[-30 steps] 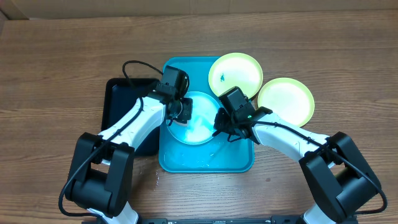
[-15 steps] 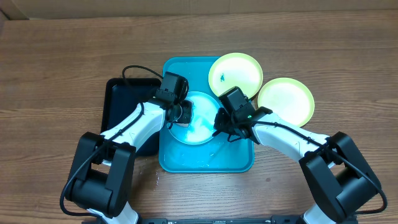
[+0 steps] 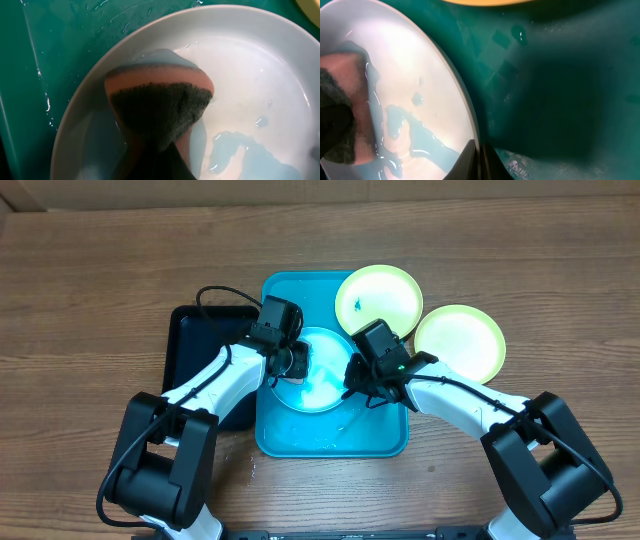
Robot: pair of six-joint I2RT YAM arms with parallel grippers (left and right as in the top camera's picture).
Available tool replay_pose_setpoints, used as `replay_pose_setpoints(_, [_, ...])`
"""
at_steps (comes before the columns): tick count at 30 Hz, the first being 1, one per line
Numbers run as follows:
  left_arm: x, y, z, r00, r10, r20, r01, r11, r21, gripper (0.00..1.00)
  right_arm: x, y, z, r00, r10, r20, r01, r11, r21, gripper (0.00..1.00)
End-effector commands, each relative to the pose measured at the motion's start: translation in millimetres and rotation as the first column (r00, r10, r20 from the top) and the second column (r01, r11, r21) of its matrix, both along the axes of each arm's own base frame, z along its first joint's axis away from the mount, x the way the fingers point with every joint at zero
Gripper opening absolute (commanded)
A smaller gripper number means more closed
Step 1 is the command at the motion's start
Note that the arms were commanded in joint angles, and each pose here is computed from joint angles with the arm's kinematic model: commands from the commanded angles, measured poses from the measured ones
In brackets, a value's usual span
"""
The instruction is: Clean dirty plates on tray and stack at the side
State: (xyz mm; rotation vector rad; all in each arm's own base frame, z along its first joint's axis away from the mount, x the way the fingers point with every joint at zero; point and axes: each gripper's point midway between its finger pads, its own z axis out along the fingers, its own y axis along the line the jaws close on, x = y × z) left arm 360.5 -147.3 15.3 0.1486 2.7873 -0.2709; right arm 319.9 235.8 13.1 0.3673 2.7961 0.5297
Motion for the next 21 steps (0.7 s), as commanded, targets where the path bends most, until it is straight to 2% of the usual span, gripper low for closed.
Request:
replay_pose_setpoints(1, [-18, -4, -14, 0.997, -0.005, -0.073, 0.003, 1.000, -0.031, 0.04, 1, 0, 0, 1.000, 0.002, 0.004, -0.002, 1.000, -0.001, 0.04])
replay_pose_setpoints(5, [-22, -4, -24, 0.994, 0.008, -0.106, -0.011, 0.999, -0.033, 0.04, 1, 0, 0, 1.000, 0.002, 0.004, -0.002, 1.000, 0.000, 0.04])
replay_pose_setpoints(9, [-28, -14, -29, 0.989, -0.019, -0.143, 0.006, 0.996, -0.090, 0.04, 1, 0, 0, 1.000, 0.002, 0.004, -0.002, 1.000, -0.001, 0.04])
replay_pose_setpoints(17, [-41, -55, -10, 0.972, -0.139, -0.192, 0.067, 0.939, -0.337, 0.04, 1, 0, 0, 1.000, 0.003, 0.003, -0.003, 1.000, -0.001, 0.04])
replay_pose_setpoints(21, [-34, -75, 20, 0.970, -0.193, -0.148, 0.109, 0.889, -0.445, 0.04, 1, 1, 0, 1.000, 0.007, 0.003, -0.007, 1.000, 0.001, 0.04])
